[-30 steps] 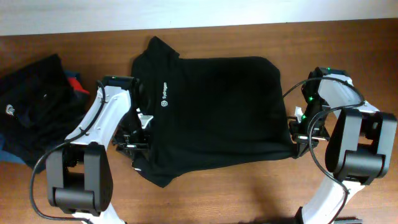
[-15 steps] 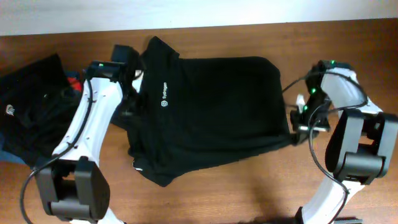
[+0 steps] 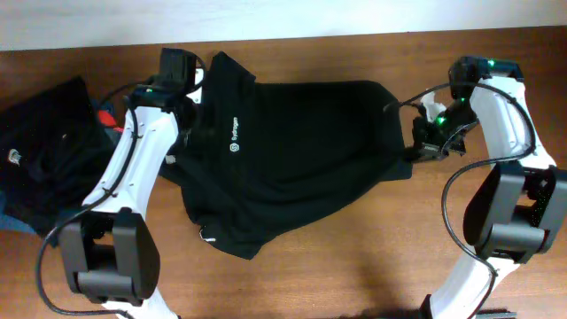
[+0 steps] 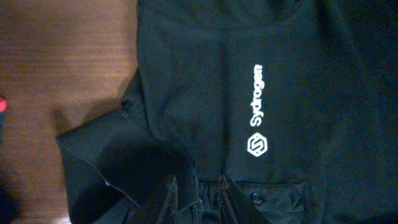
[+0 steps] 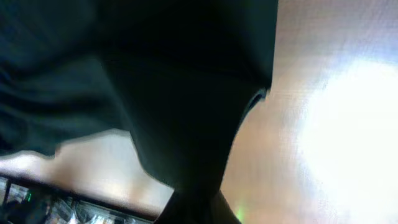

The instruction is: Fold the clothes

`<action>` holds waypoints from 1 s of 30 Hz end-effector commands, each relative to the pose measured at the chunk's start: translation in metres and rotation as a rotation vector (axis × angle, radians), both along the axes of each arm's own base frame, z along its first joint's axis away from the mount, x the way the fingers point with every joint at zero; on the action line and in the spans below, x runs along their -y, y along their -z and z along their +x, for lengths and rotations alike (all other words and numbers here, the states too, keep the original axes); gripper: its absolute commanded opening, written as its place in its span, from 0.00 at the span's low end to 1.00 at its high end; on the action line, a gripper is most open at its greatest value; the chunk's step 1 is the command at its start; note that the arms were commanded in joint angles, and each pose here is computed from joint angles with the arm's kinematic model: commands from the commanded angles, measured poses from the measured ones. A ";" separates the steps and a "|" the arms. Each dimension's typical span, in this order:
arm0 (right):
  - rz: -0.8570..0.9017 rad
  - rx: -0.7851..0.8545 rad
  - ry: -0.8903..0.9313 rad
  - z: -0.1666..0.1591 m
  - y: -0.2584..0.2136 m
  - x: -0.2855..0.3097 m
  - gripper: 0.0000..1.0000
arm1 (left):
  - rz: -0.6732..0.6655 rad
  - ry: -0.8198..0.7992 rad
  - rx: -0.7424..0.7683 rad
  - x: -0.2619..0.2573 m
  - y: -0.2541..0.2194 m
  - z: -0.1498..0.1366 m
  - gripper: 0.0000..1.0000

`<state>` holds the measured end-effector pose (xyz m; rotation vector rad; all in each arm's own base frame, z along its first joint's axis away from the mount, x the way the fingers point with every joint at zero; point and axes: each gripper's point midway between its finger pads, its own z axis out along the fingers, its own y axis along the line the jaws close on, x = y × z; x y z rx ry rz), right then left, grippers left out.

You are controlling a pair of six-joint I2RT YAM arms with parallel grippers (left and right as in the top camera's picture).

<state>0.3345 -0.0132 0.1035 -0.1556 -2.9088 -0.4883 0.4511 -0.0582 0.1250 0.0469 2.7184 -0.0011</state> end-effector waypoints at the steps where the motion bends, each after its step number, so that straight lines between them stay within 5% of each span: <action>1: -0.047 -0.107 -0.029 -0.029 0.003 0.008 0.04 | -0.013 -0.009 -0.011 0.000 0.001 0.000 0.22; 7: -0.221 -0.390 -0.002 -0.091 0.018 0.031 0.06 | -0.011 -0.008 -0.025 0.000 0.002 -0.004 0.22; 10: -0.335 -0.469 0.039 -0.110 0.029 0.044 0.15 | -0.010 -0.008 -0.031 -0.001 0.003 -0.005 0.22; 13: -0.402 -0.501 0.057 -0.120 0.038 0.052 0.37 | -0.009 -0.009 -0.037 -0.001 0.003 -0.006 0.22; 18: -0.449 -0.480 0.083 -0.116 0.042 0.058 0.38 | -0.008 -0.008 -0.041 -0.001 0.004 -0.007 0.23; 23: -0.427 -0.308 0.100 -0.073 0.042 0.060 0.31 | -0.009 -0.008 -0.041 -0.001 0.004 -0.007 0.23; 27: -0.148 0.000 0.023 -0.001 0.026 0.024 0.15 | -0.009 -0.008 -0.041 -0.001 0.004 -0.007 0.23; 29: -0.027 0.151 -0.022 0.030 0.016 0.006 0.15 | -0.025 -0.001 -0.043 0.002 0.004 -0.008 0.23; 30: -0.003 0.210 -0.021 0.044 0.015 0.002 0.30 | -0.039 0.005 -0.046 0.005 0.004 -0.008 0.23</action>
